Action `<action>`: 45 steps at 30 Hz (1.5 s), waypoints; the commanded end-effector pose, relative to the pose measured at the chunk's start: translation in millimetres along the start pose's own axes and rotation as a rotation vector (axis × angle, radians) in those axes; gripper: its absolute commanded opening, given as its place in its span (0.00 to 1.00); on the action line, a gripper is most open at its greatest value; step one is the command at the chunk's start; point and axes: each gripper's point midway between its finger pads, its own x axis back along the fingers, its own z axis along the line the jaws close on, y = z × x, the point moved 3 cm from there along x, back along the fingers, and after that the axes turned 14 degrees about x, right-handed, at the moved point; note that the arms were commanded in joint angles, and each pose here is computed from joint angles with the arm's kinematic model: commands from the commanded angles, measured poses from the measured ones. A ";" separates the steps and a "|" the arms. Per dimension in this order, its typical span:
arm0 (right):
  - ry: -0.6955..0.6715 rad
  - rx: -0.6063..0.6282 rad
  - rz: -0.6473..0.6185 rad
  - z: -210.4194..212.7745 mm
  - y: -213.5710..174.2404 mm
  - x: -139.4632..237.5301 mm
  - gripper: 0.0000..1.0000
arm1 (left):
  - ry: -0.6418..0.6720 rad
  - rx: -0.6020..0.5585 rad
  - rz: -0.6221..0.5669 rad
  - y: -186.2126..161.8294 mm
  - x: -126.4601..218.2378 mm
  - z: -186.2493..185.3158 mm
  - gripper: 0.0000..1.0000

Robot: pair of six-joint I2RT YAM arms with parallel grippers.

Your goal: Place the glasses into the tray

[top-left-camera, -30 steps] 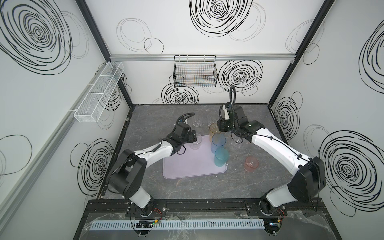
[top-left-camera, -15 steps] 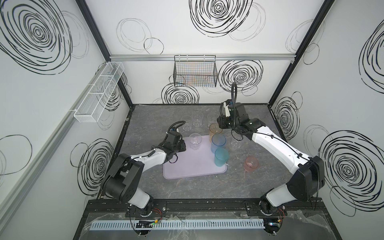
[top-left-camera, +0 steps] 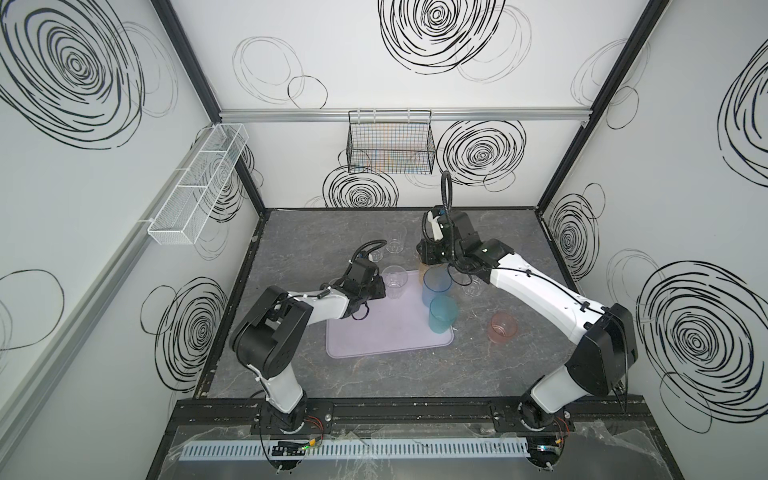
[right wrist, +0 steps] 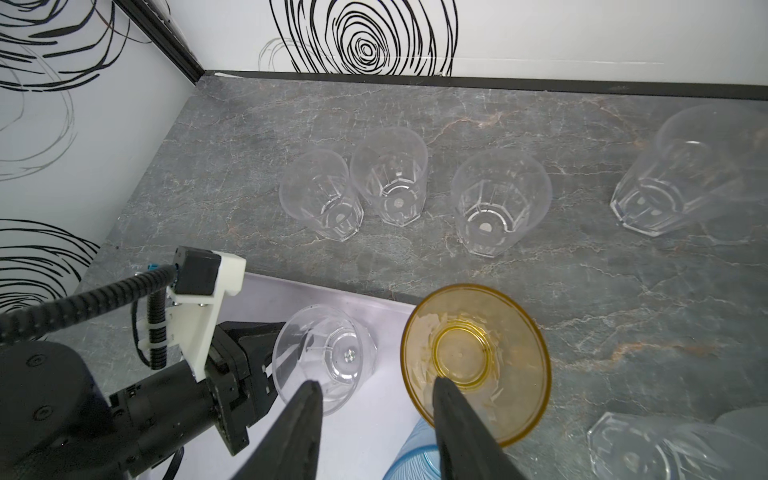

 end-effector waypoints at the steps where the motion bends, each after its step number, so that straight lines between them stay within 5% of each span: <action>1: -0.017 -0.012 -0.041 -4.7 12.4 6.7 0.48 | -0.087 -0.006 -0.029 7.7 -3.5 -35.2 0.28; 9: -0.023 -0.013 -0.033 -9.1 8.4 7.2 0.48 | -0.086 -0.029 -0.031 5.2 -12.5 -50.0 0.29; 18: -0.021 -0.003 0.002 -10.7 2.0 3.4 0.48 | -0.084 -0.012 -0.134 28.1 44.5 -32.1 0.34; 23: -0.034 -0.006 -0.001 -12.3 -4.5 2.8 0.47 | -0.181 -0.014 -0.045 -18.7 67.7 -43.1 0.41; 29: -0.050 -0.017 -0.030 -15.2 2.5 9.9 0.48 | -0.385 0.101 0.028 -67.7 69.4 -71.7 0.63; 35: -0.065 -0.013 -0.036 -18.4 7.3 14.6 0.48 | -0.397 0.108 0.005 -65.2 50.1 -82.6 0.41; 45: -0.072 -0.018 -0.044 -22.8 5.8 19.3 0.48 | -0.363 0.155 -0.006 -49.7 15.4 -74.1 0.35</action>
